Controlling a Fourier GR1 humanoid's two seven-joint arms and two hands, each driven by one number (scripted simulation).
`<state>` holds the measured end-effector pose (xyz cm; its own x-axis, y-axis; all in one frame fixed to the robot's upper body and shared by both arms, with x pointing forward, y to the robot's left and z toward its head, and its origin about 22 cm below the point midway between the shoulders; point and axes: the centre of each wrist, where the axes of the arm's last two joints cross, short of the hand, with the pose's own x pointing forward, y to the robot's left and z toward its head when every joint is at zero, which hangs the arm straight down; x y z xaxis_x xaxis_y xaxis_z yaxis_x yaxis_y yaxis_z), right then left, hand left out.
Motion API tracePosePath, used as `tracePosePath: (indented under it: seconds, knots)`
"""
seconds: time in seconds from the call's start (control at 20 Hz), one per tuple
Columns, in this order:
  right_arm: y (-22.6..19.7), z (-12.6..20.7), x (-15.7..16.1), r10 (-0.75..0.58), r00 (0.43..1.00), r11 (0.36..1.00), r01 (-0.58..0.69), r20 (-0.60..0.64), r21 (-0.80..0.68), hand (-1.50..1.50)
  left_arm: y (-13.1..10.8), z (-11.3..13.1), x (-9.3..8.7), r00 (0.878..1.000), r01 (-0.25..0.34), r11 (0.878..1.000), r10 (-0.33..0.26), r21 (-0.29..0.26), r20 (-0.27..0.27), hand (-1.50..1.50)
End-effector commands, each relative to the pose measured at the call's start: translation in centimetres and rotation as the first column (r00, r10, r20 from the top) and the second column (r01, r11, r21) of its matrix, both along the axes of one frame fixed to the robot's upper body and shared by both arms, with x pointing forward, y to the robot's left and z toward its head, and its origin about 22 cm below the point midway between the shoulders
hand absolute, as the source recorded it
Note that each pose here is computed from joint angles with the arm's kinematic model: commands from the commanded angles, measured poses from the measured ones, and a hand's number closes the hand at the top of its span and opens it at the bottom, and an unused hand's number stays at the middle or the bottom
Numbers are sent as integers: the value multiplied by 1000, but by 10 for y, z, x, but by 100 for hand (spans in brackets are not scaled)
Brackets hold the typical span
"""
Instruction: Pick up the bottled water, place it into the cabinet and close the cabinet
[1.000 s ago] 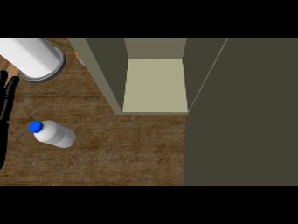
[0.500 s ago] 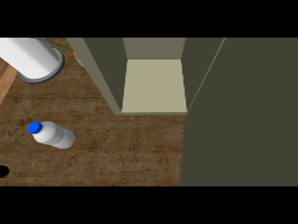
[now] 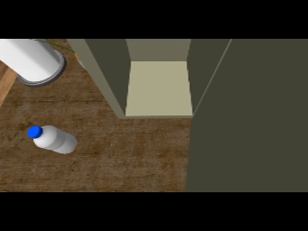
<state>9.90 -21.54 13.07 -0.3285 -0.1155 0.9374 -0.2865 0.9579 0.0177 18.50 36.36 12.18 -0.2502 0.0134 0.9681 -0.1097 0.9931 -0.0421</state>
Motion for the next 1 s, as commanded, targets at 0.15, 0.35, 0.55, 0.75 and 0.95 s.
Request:
tracePosePath:
  seconds: [0.15,0.35,0.55,0.75,0.95]
  knots:
    - [1,23,-32,1,999,1000,0,34,-21,-150,0,-29,-7,995,-31,999,31,-4,-90,-150]
    - [5,25,-39,-5,999,1000,5,40,-3,-150,31,-49,12,990,-37,999,36,-7,-139,-150]
    - [-2,34,-48,13,999,1000,-12,31,-20,-150,31,-80,21,974,-26,998,13,-51,-227,-150]
    - [-1,24,-46,25,1000,1000,-25,17,-13,-150,22,-135,20,965,-8,994,-20,-108,-261,-150]
    - [8,14,-47,11,999,1000,-11,30,-11,-150,19,-156,40,956,-22,990,-20,-137,-294,-150]
